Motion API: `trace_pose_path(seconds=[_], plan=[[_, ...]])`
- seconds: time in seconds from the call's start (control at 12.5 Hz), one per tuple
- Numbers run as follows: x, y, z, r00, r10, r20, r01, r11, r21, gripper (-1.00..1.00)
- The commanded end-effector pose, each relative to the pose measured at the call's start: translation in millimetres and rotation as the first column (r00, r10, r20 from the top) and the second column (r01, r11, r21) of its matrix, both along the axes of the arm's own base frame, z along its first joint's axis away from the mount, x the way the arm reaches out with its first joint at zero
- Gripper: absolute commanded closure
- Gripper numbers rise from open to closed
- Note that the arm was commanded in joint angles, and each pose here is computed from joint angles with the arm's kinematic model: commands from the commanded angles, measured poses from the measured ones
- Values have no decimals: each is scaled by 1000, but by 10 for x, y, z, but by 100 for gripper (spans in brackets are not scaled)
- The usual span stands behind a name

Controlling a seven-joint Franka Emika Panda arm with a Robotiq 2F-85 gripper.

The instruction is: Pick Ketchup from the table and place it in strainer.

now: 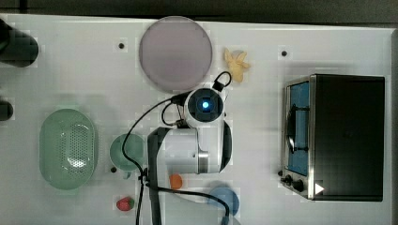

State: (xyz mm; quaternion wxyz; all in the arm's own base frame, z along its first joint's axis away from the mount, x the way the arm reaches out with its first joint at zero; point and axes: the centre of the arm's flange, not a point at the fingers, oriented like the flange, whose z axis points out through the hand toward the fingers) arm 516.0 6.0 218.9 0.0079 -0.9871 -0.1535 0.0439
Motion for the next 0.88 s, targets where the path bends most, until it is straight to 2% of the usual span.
trace_pose_path(seconds=[0.08, 0.24, 0.4, 0.48, 0.72, 0.88], plan=[[-16, 80, -207, 999, 26, 27, -27, 1000, 7, -100], [-66, 112, -391, 999, 7, 38, -7, 1000, 13, -100], [-143, 112, -571, 1000, -9, 22, 8, 1000, 16, -100], [-161, 104, -640, 1000, -20, 15, 20, 1000, 16, -92], [-150, 123, -658, 1000, -17, 21, 17, 1000, 18, -22], [-102, 116, -542, 999, -18, 43, 17, 1000, 16, -22]])
